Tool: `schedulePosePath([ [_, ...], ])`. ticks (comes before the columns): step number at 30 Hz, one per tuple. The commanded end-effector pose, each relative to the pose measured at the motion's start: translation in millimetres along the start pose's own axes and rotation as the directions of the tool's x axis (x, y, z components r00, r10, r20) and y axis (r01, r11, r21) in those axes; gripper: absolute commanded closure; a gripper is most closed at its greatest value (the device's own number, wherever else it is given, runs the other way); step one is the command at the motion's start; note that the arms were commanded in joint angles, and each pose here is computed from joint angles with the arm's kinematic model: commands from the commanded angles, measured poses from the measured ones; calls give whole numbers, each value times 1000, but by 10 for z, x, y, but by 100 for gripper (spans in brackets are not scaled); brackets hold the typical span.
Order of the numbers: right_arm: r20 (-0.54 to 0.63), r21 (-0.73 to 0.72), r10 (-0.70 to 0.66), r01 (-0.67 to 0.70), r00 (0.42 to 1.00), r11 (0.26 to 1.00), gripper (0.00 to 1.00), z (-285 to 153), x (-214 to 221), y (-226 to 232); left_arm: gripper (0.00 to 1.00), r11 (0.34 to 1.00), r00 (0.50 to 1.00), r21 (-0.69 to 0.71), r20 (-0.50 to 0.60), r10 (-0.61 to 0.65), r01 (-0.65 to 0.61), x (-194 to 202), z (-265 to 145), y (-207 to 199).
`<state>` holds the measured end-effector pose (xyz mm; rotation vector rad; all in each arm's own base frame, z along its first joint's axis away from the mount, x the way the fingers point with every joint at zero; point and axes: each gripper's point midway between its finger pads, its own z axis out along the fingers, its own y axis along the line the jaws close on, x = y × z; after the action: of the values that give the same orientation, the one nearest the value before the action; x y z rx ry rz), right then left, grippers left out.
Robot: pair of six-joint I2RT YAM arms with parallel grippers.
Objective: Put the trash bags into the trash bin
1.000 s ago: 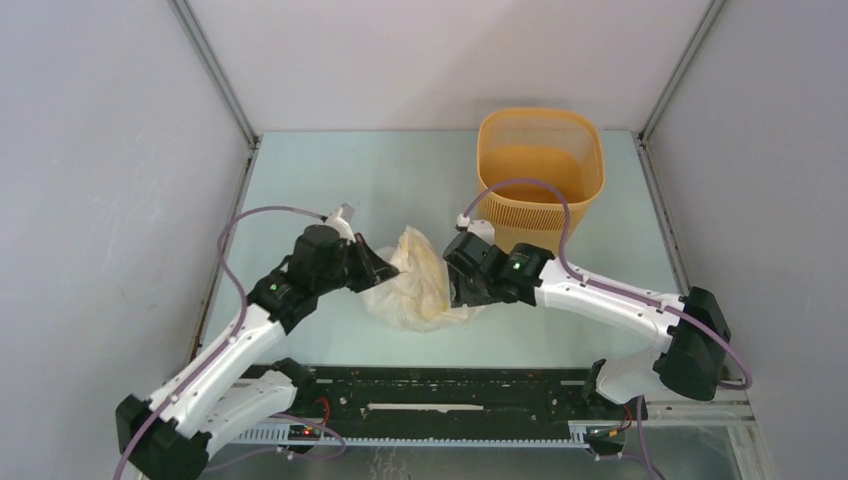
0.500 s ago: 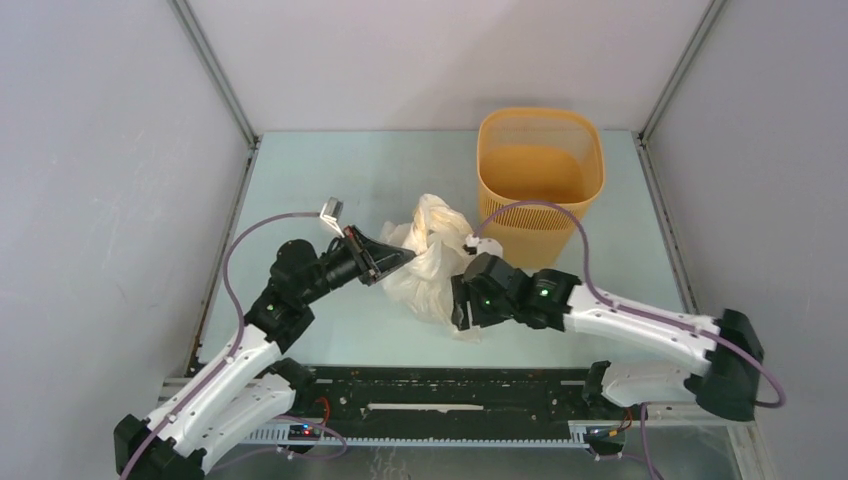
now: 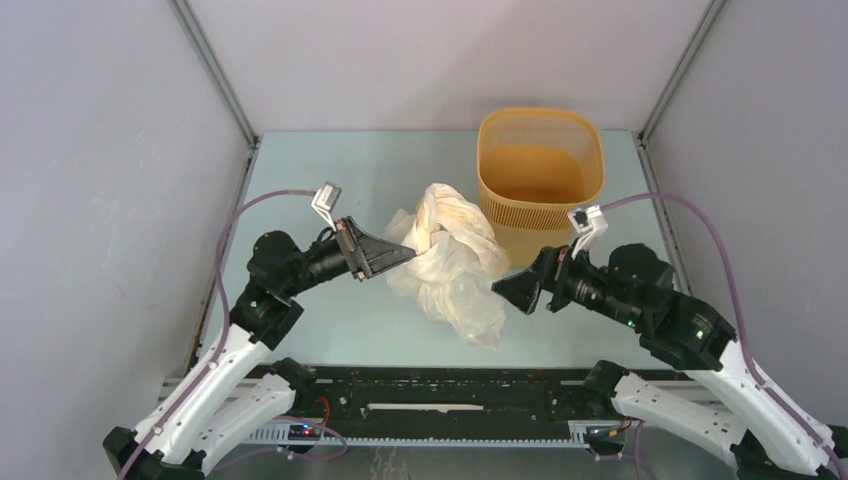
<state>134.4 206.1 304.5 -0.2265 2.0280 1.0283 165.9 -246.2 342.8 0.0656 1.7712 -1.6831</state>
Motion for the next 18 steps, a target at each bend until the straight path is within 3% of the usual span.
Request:
schedulePosePath([
  [1,-61,-135,11,-19,998,991,0,-64,-180,312,100,984,985,91,-59,161,-155,28,-115,-351],
  [5,-21,-108,-21,19,1000,994,0,-131,-462,298,100,981,980,117,-109,167,-155,60,-109,-439],
  [9,-48,-197,-9,0,999,980,0,-96,-559,366,100,983,979,128,-141,150,-132,94,-84,-435],
  [18,-85,-237,-36,15,996,971,15,55,-650,356,100,974,973,199,-182,144,-107,150,-89,-597],
])
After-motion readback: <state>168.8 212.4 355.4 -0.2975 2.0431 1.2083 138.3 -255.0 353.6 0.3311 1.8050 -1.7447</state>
